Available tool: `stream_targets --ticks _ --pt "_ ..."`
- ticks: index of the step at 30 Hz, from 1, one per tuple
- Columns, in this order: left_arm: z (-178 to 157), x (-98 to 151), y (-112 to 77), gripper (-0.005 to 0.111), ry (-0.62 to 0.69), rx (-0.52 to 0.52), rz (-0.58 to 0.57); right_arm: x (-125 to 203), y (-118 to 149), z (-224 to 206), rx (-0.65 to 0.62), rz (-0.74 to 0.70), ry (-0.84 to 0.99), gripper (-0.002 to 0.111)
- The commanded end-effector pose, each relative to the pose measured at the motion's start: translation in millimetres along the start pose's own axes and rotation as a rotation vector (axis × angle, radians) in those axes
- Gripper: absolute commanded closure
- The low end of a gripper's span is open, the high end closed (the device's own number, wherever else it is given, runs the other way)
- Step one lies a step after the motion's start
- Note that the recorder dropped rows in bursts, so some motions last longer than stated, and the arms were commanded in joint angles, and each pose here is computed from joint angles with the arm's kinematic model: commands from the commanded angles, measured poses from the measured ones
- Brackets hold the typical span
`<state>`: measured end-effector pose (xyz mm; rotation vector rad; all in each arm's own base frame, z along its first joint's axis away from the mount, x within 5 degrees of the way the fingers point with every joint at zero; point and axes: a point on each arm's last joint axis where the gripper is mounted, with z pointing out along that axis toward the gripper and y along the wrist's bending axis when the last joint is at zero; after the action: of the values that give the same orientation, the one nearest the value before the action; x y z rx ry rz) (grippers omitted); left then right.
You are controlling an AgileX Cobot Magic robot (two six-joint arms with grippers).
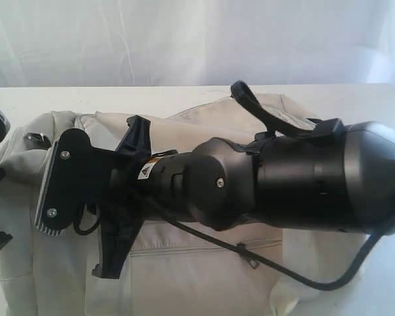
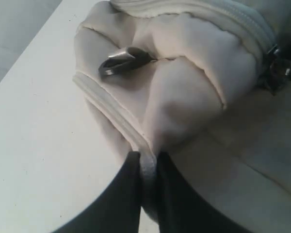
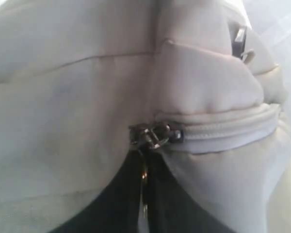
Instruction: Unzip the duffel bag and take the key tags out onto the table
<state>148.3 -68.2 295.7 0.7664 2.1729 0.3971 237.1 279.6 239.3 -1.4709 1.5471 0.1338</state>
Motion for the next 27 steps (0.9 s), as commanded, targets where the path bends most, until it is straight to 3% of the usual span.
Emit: stream_targets --ticks 1,15,27 --pt "-6 -1 8.1 0.107 -0.012 -0.05 0.001 -10 -6 -15 0.016 0.009 -0.037 0.108" --pt "-5 0 6.5 0.107 -0.005 -0.033 -0.012 -18 -16 -26 0.087 0.083 -0.083 0.108" --pt "-1 3 0.9 0.107 -0.013 -0.005 0.019 -19 -25 -53 -0.08 0.229 -0.055 0.108"
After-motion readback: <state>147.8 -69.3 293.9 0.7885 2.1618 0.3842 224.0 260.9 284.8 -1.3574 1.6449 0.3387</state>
